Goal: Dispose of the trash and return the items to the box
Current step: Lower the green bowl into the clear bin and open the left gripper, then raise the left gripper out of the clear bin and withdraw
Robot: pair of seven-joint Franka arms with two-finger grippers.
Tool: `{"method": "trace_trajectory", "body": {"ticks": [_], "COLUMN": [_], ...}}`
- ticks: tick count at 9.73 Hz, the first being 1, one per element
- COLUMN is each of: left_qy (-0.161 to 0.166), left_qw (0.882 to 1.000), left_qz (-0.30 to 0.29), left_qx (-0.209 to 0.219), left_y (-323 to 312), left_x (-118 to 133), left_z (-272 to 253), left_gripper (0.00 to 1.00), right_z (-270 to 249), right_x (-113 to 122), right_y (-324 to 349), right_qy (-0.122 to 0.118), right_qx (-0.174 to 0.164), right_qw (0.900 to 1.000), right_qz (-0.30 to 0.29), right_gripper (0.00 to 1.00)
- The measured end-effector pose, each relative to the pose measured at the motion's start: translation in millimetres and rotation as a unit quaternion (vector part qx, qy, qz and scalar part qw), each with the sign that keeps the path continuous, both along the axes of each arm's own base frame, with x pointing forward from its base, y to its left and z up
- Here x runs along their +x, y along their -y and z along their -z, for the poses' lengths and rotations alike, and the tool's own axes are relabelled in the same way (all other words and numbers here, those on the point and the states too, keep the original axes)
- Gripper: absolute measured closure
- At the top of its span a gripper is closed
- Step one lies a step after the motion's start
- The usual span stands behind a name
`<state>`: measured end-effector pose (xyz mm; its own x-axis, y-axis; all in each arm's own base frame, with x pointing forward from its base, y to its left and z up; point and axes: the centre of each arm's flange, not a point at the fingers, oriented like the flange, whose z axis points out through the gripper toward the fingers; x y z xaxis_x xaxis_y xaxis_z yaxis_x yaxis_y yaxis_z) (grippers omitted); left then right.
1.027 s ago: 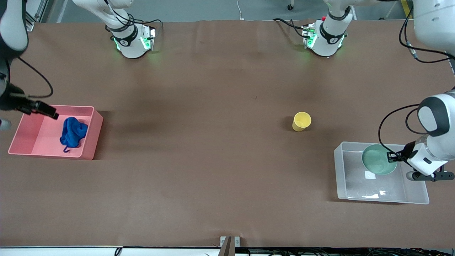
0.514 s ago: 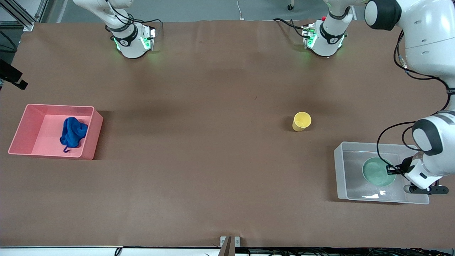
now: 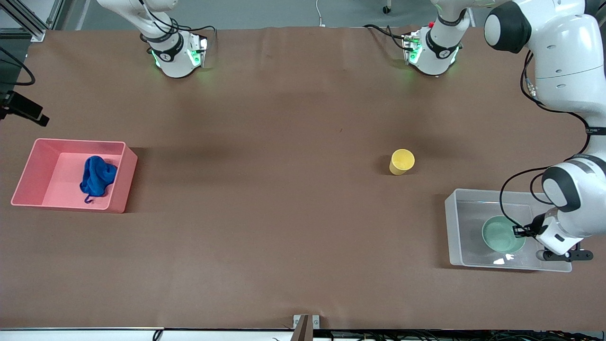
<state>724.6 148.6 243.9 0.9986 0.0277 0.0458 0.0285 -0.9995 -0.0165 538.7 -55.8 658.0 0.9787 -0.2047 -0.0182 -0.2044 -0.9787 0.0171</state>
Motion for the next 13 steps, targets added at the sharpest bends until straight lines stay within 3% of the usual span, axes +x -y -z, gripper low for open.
{"method": "trace_trajectory", "body": {"ticks": [3, 5, 7, 9, 11, 13], "left_qy": [0.034, 0.056, 0.025, 0.037, 0.040, 0.035], "left_qw": [0.999, 0.998, 0.998, 0.996, 0.995, 0.997], "left_qz": [0.005, 0.011, 0.047, 0.075, 0.074, 0.067], "left_qx": [0.002, -0.014, -0.026, -0.036, -0.045, -0.032], "left_y": [4.7, 15.1, 44.8, 82.8, 112.4, 146.7], "left_x": [11.3, 7.0, -23.2, -63.0, -121.7, -190.4], "left_z": [-41.7, -118.5, -211.8, -293.8, -346.7, -367.2], "left_gripper": [0.33, 0.04, 0.00, 0.00, 0.00, 0.00], "right_z": [-3.9, -5.3, -6.3, -4.8, -3.4, -2.7], "right_x": [3.4, 2.7, 2.1, 1.1, 0.8, 0.3], "right_y": [-0.1, 4.4, 5.0, 5.5, 6.6, 11.7], "right_qy": [0.017, 0.018, 0.018, 0.012, 0.009, 0.008], "right_qx": [-0.002, -0.002, -0.002, -0.001, 0.000, 0.000], "right_qw": [1.000, 1.000, 1.000, 1.000, 1.000, 1.000], "right_qz": [0.000, 0.007, 0.007, 0.005, -0.003, -0.010], "right_gripper": [0.00, 0.00, 0.00, 0.00, 0.00, 0.00]}}
